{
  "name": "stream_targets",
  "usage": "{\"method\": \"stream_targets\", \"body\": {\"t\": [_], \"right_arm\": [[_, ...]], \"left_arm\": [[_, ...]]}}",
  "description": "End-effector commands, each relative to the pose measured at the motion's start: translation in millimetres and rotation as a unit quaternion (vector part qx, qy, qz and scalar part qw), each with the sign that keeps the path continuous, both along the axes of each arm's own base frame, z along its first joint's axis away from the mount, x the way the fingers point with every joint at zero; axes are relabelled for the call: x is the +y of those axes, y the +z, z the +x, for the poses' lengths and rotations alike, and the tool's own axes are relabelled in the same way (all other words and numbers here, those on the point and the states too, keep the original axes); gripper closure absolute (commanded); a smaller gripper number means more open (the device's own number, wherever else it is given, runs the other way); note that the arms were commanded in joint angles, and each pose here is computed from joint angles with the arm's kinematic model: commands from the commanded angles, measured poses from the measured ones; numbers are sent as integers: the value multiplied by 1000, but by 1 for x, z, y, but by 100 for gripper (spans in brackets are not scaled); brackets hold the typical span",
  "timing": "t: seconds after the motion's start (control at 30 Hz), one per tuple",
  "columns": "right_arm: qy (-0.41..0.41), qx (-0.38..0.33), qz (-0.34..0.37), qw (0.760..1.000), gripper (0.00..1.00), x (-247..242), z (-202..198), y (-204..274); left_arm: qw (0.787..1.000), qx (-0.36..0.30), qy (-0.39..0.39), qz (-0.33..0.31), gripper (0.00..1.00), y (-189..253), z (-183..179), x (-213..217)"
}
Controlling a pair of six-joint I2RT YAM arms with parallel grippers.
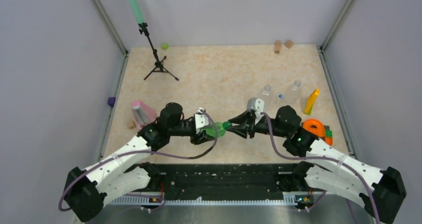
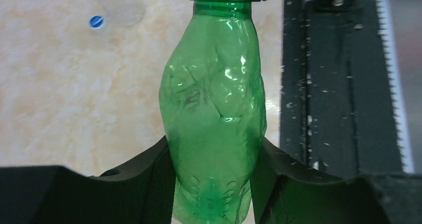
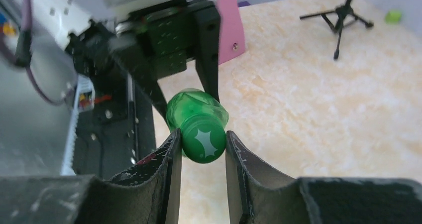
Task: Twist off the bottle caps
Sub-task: Unscrew the bottle cap from the plastic bottle.
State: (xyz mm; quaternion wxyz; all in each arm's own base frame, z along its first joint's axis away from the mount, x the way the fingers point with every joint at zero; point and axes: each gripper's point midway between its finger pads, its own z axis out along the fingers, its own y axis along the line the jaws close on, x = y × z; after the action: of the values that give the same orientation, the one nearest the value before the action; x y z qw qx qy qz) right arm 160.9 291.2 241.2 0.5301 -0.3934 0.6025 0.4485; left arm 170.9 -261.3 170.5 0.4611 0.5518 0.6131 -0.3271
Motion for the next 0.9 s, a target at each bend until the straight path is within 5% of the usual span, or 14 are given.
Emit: {"method": "stream_targets", "body": {"t": [0.0,0.13,0.33,0.47,0.7,0.87], "right_arm": [[193,-220,-48,955,100,0,-52,0],[221,-333,-58,915,100,1,-52,1],[228,-345,-111,903,100,7,-35,1],[183,-342,-101,916,91,10,-21,6],[20,-289,2,957,58,-11,-3,22],[-32,-153,112,981,49,-24,-9,53]], "left_arm": [[992,61,-75,-81,100,38,-14,-10],[980,117,-134,-89,100,44,-23,-12],[961,169,-211,-60,100,41,-39,-7],[972,188,-141,-22,100,19,-18,-7],[996,78,34,-8,100,6,31,10],[996,-18,90,-21,100,14,45,18]]}}
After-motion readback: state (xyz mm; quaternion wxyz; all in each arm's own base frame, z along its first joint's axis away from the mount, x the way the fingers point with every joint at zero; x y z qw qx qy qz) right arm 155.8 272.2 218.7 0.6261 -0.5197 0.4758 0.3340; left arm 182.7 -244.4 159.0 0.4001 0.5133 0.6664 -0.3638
